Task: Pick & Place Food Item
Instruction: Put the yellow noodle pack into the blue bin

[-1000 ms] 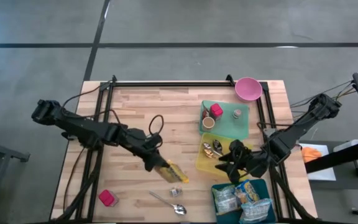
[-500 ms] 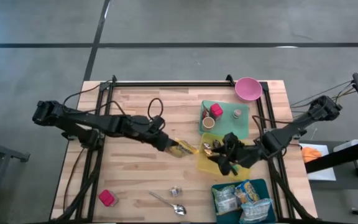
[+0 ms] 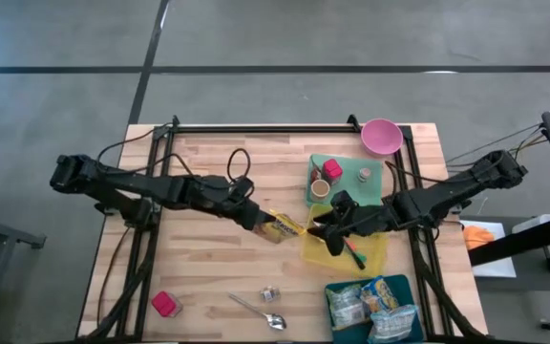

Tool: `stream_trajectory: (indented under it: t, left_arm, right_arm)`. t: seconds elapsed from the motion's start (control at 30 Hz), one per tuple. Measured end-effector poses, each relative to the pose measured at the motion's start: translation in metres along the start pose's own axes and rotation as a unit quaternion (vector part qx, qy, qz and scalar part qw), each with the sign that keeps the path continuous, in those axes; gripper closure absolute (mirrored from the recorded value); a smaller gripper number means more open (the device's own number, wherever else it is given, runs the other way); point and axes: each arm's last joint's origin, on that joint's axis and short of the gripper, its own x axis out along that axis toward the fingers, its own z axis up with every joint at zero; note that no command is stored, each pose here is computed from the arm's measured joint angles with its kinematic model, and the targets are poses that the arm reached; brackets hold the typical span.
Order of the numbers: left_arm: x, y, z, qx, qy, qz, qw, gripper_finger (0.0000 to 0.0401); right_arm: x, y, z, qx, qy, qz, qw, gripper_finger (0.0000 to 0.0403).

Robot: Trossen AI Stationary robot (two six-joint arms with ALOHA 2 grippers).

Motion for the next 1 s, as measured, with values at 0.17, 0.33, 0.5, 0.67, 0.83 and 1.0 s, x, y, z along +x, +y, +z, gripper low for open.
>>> stream_trajectory:
  t: [0.17,0.33,0.5,0.67,0.83,1.0]
  left_arm:
    - [0.0,0.0,0.0,0.001,0.0,-0.001,1.0,0.0401]
    - [0.0,0.0,0.001,0.001,-0.003,-0.003,1.0,0.0401]
    - [0.0,-0.001,0.005,0.0,-0.012,-0.012,1.0,0.0401]
    - [0.0,-0.003,0.006,0.001,-0.012,-0.023,1.0,0.0401]
    - [0.0,-0.003,0.005,0.0,-0.003,-0.024,1.0,0.0401]
    - [0.0,-0.003,0.005,0.002,-0.001,-0.025,1.0,0.0401]
  right_arm:
    - [0.005,-0.002,0.001,0.013,0.006,-0.003,1.0,0.0103]
    - [0.012,-0.001,-0.003,0.011,0.023,0.004,1.0,0.0035]
    - [0.02,0.001,-0.006,0.003,0.026,0.015,1.0,0.002]
    - [0.028,0.004,-0.008,-0.029,0.031,0.007,0.999,0.0019]
    - [0.033,0.014,-0.003,-0.064,0.03,0.002,0.998,0.0019]
    - [0.035,0.018,0.0,-0.092,0.051,-0.024,0.994,0.0019]
